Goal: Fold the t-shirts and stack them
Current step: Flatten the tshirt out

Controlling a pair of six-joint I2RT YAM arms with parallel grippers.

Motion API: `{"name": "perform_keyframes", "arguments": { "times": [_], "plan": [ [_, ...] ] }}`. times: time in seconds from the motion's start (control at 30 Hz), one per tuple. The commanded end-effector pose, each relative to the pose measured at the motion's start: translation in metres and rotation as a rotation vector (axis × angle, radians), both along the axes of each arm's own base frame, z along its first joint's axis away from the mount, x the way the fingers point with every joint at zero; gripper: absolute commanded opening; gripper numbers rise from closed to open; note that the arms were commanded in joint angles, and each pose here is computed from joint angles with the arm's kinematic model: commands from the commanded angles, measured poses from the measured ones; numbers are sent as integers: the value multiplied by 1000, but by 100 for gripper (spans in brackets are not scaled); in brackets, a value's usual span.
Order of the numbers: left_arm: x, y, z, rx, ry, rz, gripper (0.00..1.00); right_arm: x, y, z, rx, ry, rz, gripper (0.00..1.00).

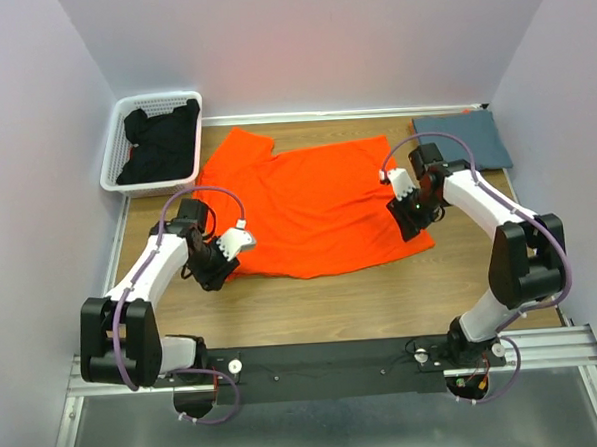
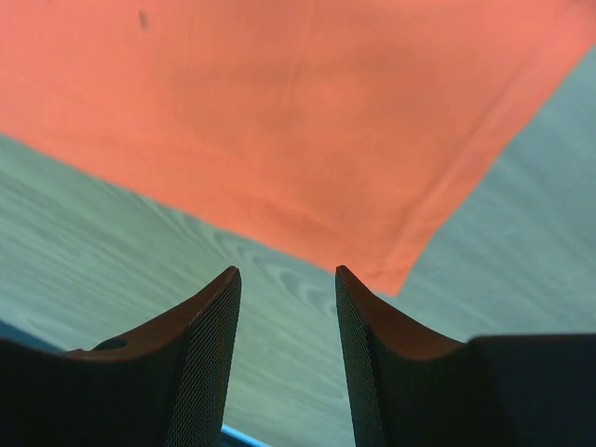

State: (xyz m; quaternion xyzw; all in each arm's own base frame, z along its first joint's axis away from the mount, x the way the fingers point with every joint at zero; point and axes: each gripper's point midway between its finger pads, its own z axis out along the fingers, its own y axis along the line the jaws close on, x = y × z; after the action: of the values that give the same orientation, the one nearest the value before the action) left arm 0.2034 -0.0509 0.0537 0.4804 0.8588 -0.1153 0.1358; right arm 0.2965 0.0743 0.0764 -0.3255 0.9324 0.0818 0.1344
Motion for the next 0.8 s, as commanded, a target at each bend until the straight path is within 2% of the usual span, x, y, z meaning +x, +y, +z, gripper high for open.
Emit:
{"name": "perform_keyframes", "arguments": {
  "times": [0.0, 0.17, 0.27, 0.37, 0.4, 0.5, 0.53, 0.57, 0.63, 0.67, 0.77],
  "plan": [
    [12, 7, -10, 63, -57, -8, 54, -19, -7, -16, -30, 59, 40, 53],
    [21, 0, -25, 63, -41, -17, 54, -17, -14, -43, -75, 83, 32, 53],
    [25, -1, -36, 82, -23, -21, 50, -14, -19, -59, -110, 98, 25, 52],
    [27, 0, -44, 100, -6, -27, 36, -12, -21, -68, -121, 107, 24, 51],
    [28, 1, -43, 103, -8, -30, 22, -12, -22, -72, -126, 112, 22, 50],
    [39, -6, -23, 73, -26, -55, 0, -14, -24, -78, -142, 128, 24, 46],
    [35, -7, -14, 67, -8, -74, 0, -16, -25, -79, -146, 131, 28, 45],
    [53, -16, 9, 28, -62, -87, 0, -17, -26, -79, -151, 130, 29, 44],
    [63, -23, 30, 1, -75, -101, 0, -18, -27, -77, -153, 125, 31, 44],
    [87, -31, 48, -24, -120, -103, 0, -18, -29, -77, -159, 122, 30, 43],
    [119, -38, 59, -43, -126, -79, 0, -16, -30, -77, -168, 121, 24, 43]
  ]
}}
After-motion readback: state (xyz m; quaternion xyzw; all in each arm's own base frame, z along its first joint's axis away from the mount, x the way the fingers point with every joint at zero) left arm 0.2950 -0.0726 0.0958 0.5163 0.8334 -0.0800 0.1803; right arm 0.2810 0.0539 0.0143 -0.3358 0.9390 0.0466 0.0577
